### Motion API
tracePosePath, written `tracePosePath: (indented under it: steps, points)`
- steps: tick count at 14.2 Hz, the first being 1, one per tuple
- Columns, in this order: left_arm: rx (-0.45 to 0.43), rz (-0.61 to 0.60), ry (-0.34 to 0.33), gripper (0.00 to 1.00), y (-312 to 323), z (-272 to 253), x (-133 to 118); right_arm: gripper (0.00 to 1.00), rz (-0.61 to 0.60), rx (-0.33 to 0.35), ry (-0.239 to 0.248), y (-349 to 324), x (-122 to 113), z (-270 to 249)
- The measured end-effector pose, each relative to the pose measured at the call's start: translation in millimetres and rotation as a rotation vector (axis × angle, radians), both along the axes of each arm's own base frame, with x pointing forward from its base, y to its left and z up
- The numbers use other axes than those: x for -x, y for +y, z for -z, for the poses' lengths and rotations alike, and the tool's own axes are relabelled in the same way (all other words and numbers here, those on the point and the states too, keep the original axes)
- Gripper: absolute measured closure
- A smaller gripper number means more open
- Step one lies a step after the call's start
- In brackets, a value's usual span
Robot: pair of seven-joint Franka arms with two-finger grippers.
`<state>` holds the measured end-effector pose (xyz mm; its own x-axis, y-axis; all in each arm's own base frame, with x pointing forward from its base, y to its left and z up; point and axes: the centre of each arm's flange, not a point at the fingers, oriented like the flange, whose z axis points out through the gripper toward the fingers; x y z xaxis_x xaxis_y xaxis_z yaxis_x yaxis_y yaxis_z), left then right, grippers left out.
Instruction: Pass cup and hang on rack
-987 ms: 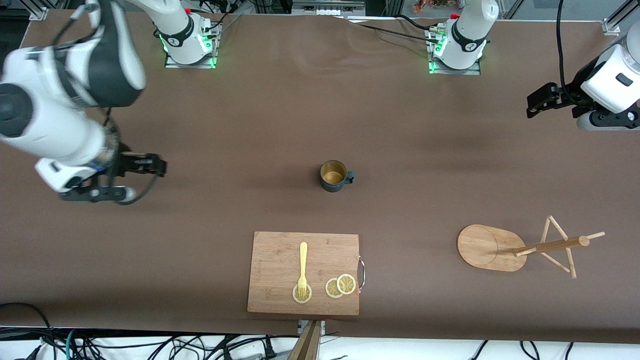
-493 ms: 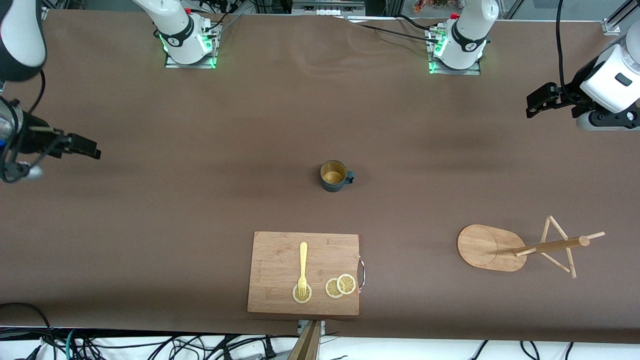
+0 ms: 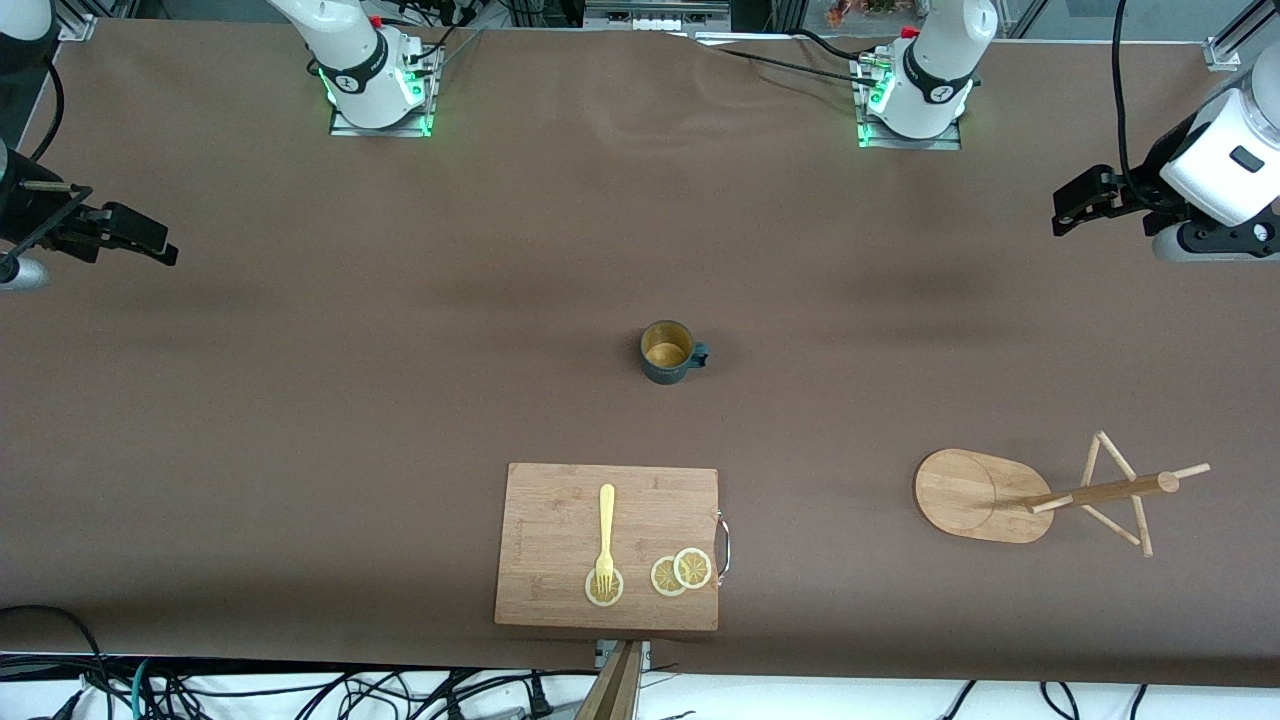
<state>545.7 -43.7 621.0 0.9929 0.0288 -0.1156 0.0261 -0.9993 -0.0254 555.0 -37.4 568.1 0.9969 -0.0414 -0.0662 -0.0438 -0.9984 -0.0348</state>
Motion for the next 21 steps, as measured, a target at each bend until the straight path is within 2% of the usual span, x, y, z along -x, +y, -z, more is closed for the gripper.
tracePosePath:
  steps: [3,8,21]
  points:
    - [0.000,0.000,0.000,0.00,-0.1,0.0,0.0,0.00,-0.013,0.000,0.028,1.0,2.2,3.5]
    - [0.000,0.000,0.000,0.00,0.0,0.0,0.0,0.00,-0.014,-0.001,0.045,-0.5,4.5,2.0]
    - [0.000,0.000,0.000,0.00,0.0,0.0,0.0,0.00,-0.029,-0.001,0.049,7.5,4.5,2.1]
